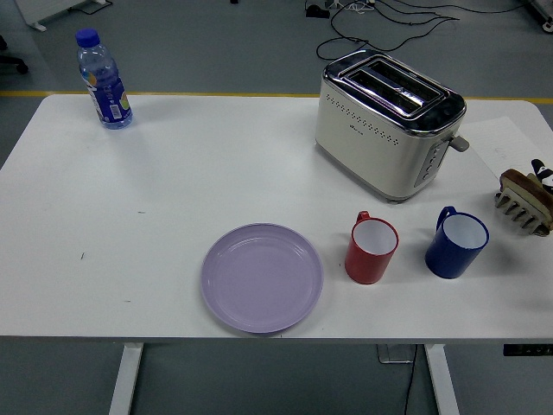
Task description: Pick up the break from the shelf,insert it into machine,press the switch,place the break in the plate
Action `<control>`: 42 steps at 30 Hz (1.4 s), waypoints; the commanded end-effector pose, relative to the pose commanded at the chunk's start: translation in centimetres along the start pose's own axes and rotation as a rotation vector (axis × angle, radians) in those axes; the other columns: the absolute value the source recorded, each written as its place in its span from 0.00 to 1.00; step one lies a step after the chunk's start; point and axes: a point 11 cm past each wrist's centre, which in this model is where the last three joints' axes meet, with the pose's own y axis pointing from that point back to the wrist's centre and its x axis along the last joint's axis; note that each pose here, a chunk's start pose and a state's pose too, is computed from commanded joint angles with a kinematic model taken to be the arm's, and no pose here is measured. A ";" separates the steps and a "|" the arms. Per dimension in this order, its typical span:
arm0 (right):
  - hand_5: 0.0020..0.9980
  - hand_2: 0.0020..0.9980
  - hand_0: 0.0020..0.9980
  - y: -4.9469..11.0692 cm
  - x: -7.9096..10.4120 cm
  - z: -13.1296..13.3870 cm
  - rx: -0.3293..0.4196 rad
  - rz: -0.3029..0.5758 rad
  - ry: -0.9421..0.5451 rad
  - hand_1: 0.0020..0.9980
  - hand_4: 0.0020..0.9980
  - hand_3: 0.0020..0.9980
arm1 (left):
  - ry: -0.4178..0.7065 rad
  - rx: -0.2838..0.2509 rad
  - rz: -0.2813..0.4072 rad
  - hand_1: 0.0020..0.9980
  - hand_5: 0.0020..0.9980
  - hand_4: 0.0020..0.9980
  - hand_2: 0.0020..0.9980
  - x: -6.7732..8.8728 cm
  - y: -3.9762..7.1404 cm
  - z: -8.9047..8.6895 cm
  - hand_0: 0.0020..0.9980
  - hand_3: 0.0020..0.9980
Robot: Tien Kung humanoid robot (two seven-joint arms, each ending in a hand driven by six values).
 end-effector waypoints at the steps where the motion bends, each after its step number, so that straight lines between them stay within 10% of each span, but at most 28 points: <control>1: 0.16 0.91 0.91 0.0 -0.1 -0.1 0.001 -0.003 0.014 0.84 0.81 0.92 | 0.000 0.000 0.000 0.72 1.00 0.43 0.75 0.0 0.0 0.0 0.68 0.77; 9: 0.18 0.92 0.91 0.0 -1.5 -2.0 0.032 -0.036 0.298 0.84 0.82 0.92 | -0.004 -0.002 0.002 0.71 1.00 0.43 0.75 0.0 0.0 0.1 0.68 0.76; 24: 0.19 0.92 0.92 -1.1 -3.5 -2.0 -0.014 -0.085 0.308 0.84 0.81 0.92 | -0.010 -0.003 0.004 0.71 1.00 0.43 0.74 -0.1 0.0 0.2 0.68 0.76; 42: 0.20 0.84 0.82 -4.0 -4.1 -0.4 -0.195 -0.129 0.525 0.78 0.81 0.86 | -0.015 -0.004 0.007 0.71 1.00 0.43 0.73 -0.1 0.0 0.2 0.68 0.75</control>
